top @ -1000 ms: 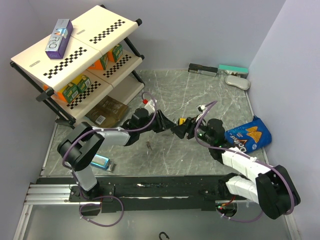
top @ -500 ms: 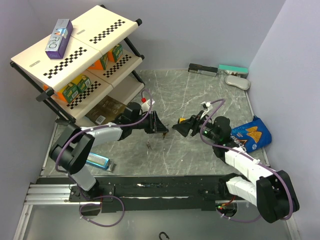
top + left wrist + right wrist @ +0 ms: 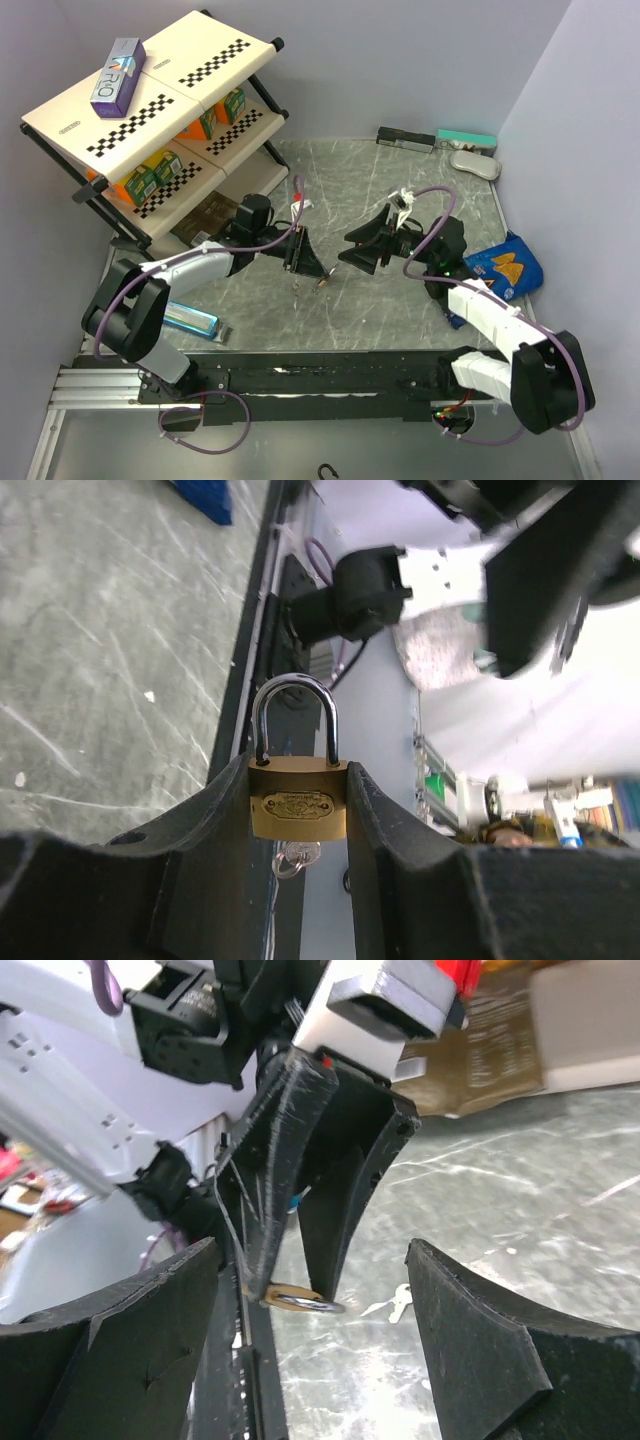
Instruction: Unlock with the key
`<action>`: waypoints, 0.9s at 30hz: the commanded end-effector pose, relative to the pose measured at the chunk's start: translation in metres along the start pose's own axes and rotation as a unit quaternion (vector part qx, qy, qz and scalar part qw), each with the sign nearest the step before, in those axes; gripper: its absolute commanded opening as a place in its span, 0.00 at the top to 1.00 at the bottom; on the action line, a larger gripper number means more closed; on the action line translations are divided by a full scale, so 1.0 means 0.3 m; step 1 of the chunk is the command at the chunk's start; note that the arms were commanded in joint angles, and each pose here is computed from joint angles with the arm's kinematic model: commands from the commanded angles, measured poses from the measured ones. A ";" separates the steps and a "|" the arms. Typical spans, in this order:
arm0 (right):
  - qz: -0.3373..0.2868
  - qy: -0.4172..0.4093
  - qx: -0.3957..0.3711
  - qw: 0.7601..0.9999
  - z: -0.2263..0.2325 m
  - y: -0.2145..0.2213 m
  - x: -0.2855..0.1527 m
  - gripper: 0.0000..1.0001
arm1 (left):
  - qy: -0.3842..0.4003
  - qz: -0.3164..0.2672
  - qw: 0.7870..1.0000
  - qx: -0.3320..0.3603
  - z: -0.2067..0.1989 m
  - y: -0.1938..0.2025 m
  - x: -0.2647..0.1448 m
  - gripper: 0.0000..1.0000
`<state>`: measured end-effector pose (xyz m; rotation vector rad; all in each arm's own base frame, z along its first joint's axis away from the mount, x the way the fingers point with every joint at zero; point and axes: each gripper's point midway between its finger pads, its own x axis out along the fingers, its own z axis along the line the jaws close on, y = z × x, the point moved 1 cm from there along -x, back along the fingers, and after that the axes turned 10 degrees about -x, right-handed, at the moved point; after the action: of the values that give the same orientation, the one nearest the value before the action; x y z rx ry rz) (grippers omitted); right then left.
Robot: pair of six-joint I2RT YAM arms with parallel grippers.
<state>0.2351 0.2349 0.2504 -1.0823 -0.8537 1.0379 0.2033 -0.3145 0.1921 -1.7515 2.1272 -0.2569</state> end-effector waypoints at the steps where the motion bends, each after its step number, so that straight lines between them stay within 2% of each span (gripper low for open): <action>1: -0.012 -0.072 -0.013 0.997 0.054 -0.026 0.023 0.18 | 0.042 0.021 0.996 0.078 -0.101 0.008 -0.033 0.99; 11: 0.008 -0.124 -0.007 0.992 0.117 0.026 0.072 0.25 | 0.049 0.014 0.996 0.075 -0.106 0.000 -0.041 0.99; 27: 0.017 -0.131 0.017 0.991 0.137 0.080 0.074 0.46 | 0.061 -0.008 0.996 0.063 -0.106 -0.018 -0.052 0.99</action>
<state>0.2034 0.2670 0.2340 -0.9475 -0.9614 1.2442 0.1991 -0.3050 0.2077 -1.7539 2.1562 -0.3684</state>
